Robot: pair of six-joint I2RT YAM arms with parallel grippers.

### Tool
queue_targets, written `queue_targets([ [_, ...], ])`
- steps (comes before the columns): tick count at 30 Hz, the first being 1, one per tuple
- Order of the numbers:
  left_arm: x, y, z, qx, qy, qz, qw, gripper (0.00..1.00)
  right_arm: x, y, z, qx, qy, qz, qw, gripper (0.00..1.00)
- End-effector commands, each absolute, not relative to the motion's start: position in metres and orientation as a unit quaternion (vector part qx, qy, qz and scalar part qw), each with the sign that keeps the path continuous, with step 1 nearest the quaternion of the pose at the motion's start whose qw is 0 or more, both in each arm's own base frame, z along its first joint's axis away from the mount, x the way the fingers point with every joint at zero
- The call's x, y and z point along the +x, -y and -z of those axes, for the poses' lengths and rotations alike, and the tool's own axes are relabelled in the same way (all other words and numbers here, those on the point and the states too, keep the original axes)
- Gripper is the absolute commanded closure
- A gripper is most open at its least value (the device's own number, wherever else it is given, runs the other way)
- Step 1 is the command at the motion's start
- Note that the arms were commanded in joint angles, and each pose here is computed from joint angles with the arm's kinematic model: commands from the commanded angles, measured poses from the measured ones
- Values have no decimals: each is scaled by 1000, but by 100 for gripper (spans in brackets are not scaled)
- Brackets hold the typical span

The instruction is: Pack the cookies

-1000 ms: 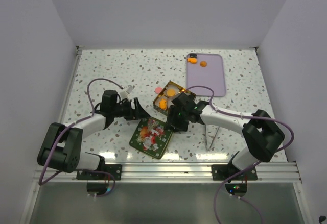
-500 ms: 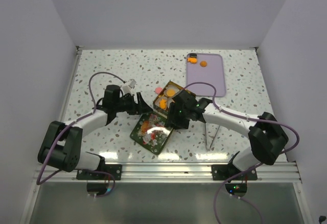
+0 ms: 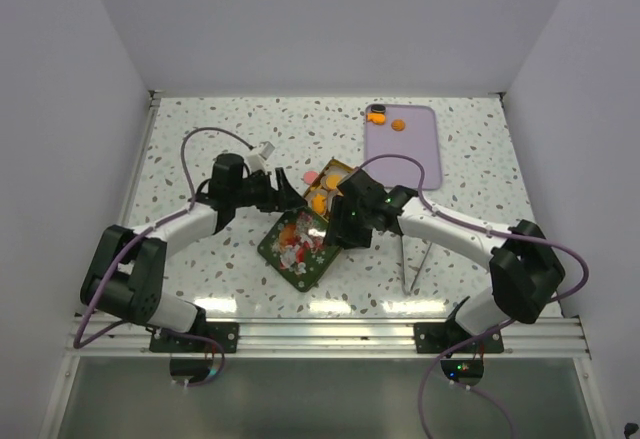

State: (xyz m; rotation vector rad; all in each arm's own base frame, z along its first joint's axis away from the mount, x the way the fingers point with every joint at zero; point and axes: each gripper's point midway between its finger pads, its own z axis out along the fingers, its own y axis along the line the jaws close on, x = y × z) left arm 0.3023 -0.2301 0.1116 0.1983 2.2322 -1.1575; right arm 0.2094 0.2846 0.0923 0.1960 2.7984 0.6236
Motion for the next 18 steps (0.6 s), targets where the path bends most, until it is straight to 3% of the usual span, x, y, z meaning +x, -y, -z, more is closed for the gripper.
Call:
queue_targets([
  [1,291,258,-136,107,-818,491,281,25,255,-310,-145,69,-929,-289,221,42],
  [18,351,299,-161,128,-804,505,287,25,314,-278,-156,117,-920,-287,241,42],
])
